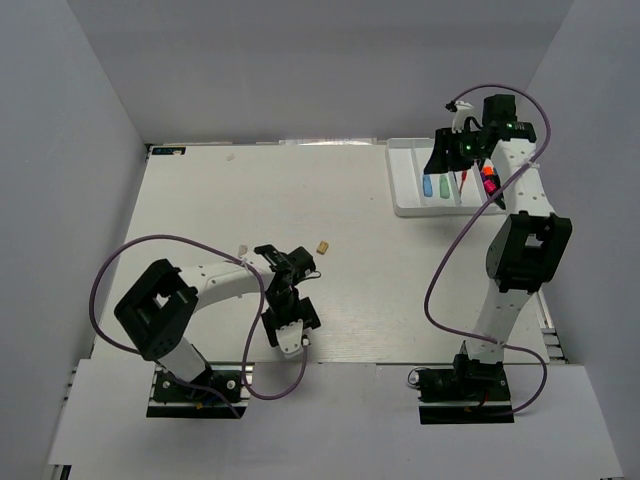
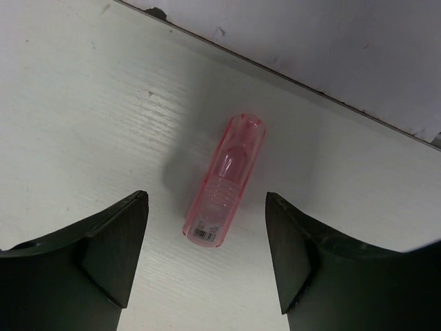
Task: Sort the stationery into containers
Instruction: Grab a piece of stationery with the left arm, then pass the stationery from the left arm to the right
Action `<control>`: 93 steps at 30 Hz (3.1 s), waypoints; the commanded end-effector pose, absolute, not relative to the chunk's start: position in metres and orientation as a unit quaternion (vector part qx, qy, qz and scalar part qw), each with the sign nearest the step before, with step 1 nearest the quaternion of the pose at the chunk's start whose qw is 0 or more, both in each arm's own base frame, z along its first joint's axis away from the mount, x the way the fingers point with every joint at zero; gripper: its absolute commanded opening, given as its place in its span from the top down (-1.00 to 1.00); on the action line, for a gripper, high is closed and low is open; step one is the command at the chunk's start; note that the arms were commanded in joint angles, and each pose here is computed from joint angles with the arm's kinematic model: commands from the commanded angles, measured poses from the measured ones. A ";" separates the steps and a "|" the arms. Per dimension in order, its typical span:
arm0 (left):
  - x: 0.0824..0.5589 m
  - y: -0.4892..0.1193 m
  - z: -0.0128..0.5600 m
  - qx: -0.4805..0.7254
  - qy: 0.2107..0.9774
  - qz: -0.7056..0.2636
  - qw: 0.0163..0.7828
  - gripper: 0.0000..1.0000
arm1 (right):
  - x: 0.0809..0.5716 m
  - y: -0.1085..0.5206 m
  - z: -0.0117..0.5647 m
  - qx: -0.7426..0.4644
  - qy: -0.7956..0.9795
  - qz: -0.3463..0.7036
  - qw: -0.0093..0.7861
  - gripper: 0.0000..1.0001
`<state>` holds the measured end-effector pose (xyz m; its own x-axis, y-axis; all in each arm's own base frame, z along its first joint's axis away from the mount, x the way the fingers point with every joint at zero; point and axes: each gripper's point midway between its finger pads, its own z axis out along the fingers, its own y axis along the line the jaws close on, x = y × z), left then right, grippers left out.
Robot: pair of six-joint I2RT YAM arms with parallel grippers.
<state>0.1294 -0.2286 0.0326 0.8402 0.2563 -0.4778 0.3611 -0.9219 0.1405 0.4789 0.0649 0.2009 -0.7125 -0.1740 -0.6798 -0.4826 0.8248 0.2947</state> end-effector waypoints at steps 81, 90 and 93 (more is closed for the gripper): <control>0.301 -0.381 0.265 0.155 0.790 -0.381 0.455 0.96 | 0.320 0.250 0.251 -0.061 0.816 0.490 0.300 0.80; 0.308 -0.348 0.261 0.141 0.813 -0.322 0.463 -0.96 | 0.366 0.196 0.253 -0.050 0.834 0.397 0.379 1.00; 0.307 -0.329 0.259 0.176 0.823 -0.280 0.462 -0.96 | 0.400 0.163 0.261 -0.091 0.841 0.303 0.439 1.00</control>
<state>0.3049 -0.3552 0.2266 -0.5745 -0.0040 -0.8185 0.5386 0.7512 -0.3816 0.3640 0.1970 0.2378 -0.7445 0.2050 -0.6354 -0.3563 0.6828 0.6378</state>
